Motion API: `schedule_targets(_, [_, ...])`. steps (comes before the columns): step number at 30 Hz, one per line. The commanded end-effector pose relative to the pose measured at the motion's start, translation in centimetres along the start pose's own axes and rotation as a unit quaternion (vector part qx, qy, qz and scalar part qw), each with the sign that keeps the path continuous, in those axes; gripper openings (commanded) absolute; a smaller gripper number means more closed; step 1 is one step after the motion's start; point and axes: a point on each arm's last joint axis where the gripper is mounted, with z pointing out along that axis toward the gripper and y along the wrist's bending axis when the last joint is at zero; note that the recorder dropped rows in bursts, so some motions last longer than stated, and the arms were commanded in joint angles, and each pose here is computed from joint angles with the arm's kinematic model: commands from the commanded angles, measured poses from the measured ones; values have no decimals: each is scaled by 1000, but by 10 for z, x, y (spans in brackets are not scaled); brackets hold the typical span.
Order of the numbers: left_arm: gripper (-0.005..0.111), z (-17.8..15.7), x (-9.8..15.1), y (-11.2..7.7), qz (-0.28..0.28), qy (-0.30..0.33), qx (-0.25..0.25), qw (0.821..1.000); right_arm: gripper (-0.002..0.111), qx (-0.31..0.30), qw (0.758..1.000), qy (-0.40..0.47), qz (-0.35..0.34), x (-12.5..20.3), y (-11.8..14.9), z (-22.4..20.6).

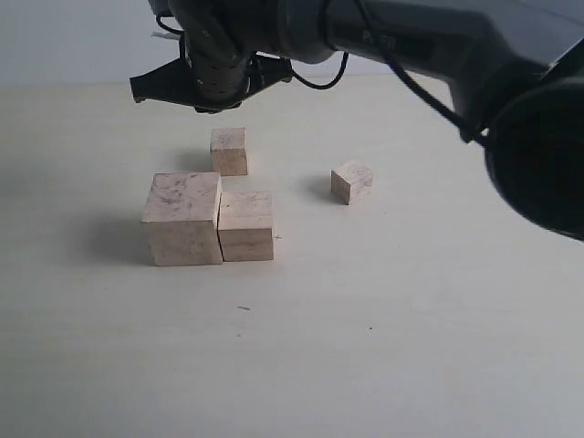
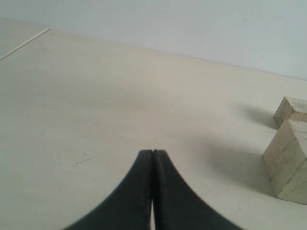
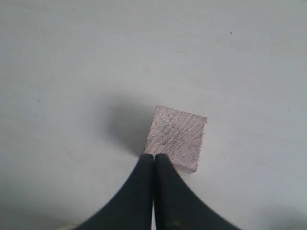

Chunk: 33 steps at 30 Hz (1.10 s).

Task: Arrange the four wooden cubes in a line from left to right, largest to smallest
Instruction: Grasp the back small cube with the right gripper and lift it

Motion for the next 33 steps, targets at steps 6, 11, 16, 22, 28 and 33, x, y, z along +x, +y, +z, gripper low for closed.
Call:
schedule_targets(6, [0,0,0,0,-4,-4,3,1000,25,39,999,-7,-17,-4,-1,34])
schedule_targets(11, [0,0,0,0,-4,-4,3,1000,95,8,1000,2,21,-2,-5,52])
schedule_targets(16, [0,0,0,0,-4,-4,3,1000,91,9,1000,-1,23,5,-6,70])
schedule_targets(22, [0,0,0,0,-4,-4,3,1000,88,11,997,8,81,4,-24,82])
schedule_targets(28, [0,0,0,0,-4,-4,3,1000,67,-7,994,26,106,8,-22,88])
schedule_targets(33, [0,0,0,0,-4,-4,3,1000,64,-10,995,26,99,9,-22,88])
